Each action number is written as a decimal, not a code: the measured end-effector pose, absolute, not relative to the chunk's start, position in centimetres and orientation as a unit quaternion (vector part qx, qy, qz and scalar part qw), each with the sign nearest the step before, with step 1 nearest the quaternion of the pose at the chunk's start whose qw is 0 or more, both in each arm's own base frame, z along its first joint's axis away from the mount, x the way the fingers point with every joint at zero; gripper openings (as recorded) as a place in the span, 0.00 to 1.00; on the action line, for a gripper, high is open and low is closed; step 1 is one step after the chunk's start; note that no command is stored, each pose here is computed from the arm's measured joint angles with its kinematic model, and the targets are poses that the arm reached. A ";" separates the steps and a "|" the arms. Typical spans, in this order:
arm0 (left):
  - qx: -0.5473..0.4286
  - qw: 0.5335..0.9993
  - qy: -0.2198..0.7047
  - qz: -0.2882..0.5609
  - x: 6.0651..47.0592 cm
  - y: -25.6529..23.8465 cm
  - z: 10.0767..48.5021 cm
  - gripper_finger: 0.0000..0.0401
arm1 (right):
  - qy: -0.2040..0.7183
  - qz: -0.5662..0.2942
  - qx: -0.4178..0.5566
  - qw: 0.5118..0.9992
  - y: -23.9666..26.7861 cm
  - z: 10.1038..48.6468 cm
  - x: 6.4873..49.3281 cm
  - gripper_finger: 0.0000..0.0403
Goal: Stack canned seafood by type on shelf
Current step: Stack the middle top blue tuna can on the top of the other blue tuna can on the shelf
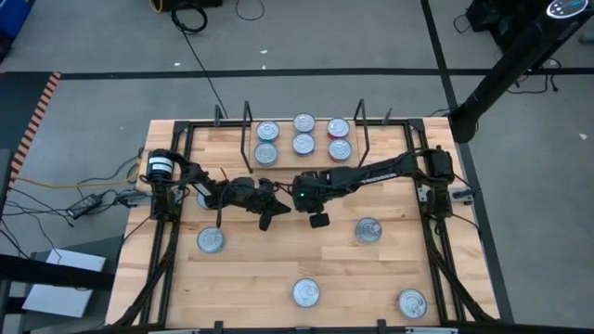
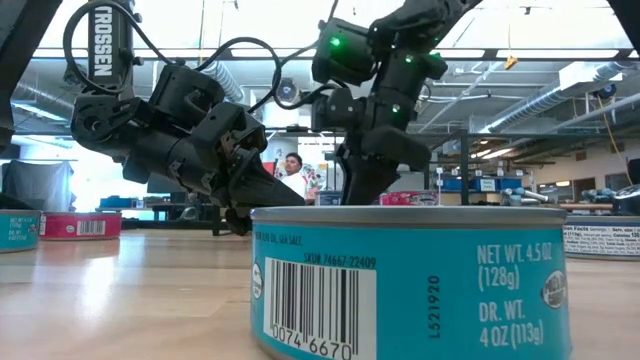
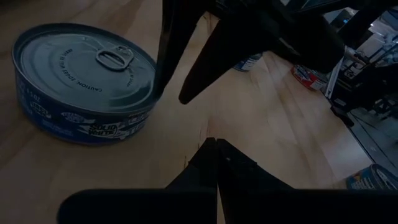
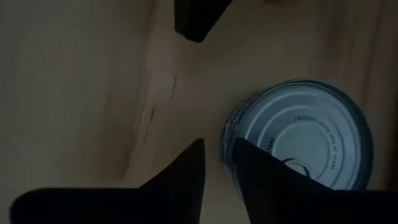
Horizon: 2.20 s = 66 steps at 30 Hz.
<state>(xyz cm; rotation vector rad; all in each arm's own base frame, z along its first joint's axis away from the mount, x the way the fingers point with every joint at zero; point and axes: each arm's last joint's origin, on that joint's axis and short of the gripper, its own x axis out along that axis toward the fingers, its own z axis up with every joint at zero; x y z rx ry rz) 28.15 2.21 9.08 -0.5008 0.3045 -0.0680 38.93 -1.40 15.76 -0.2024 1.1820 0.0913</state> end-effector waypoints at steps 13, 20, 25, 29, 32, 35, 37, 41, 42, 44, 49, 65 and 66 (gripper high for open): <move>-0.247 0.959 0.134 -0.037 28.2 2.2 9.4 0.01 | 0.547 0.007 -0.062 0.835 -1.2 15.9 38.5 0.02; -0.240 0.969 0.016 -0.060 28.5 2.5 11.7 0.01 | 0.521 0.028 0.057 0.851 -1.4 19.5 37.7 0.01; -0.243 0.969 -0.015 -0.036 28.5 3.2 12.2 0.01 | 0.500 0.071 0.171 0.846 -1.6 21.5 37.1 0.01; -0.247 0.969 0.011 -0.005 28.5 3.5 11.6 0.01 | 0.490 0.099 0.238 0.833 -1.2 22.1 37.1 0.01; -0.235 0.971 0.049 0.002 28.8 3.4 11.0 0.01 | 0.483 0.120 0.273 0.823 -0.9 21.8 37.4 0.01; -0.219 0.971 0.091 -0.001 29.6 3.0 10.5 0.01 | 0.477 0.123 0.299 0.817 -0.8 21.3 37.4 0.01; -0.206 0.972 0.110 -0.011 30.0 2.7 10.4 0.01 | 0.484 0.113 0.312 0.810 -1.0 20.7 37.1 0.01; -0.183 0.975 0.117 -0.040 31.1 2.0 10.9 0.01 | 0.486 0.109 0.340 0.797 -1.7 20.0 36.8 0.01; -0.178 0.976 0.119 -0.045 31.3 1.9 11.0 0.01 | 0.488 0.106 0.347 0.794 -1.9 19.7 36.6 0.01; -0.169 0.975 0.132 -0.050 31.8 1.6 11.0 0.01 | 0.486 0.104 0.360 0.789 -2.2 19.1 36.4 0.01; -0.161 0.973 0.155 -0.051 32.3 1.5 10.9 0.01 | 0.475 0.110 0.381 0.785 -2.7 18.2 36.0 0.01; -0.169 0.968 0.167 -0.082 32.3 0.9 10.8 0.01 | 0.451 0.072 0.417 0.786 -5.0 18.2 36.0 0.01; -0.169 0.967 0.169 -0.086 32.3 0.7 10.8 0.01 | 0.449 0.071 0.418 0.787 -5.2 18.3 36.0 0.01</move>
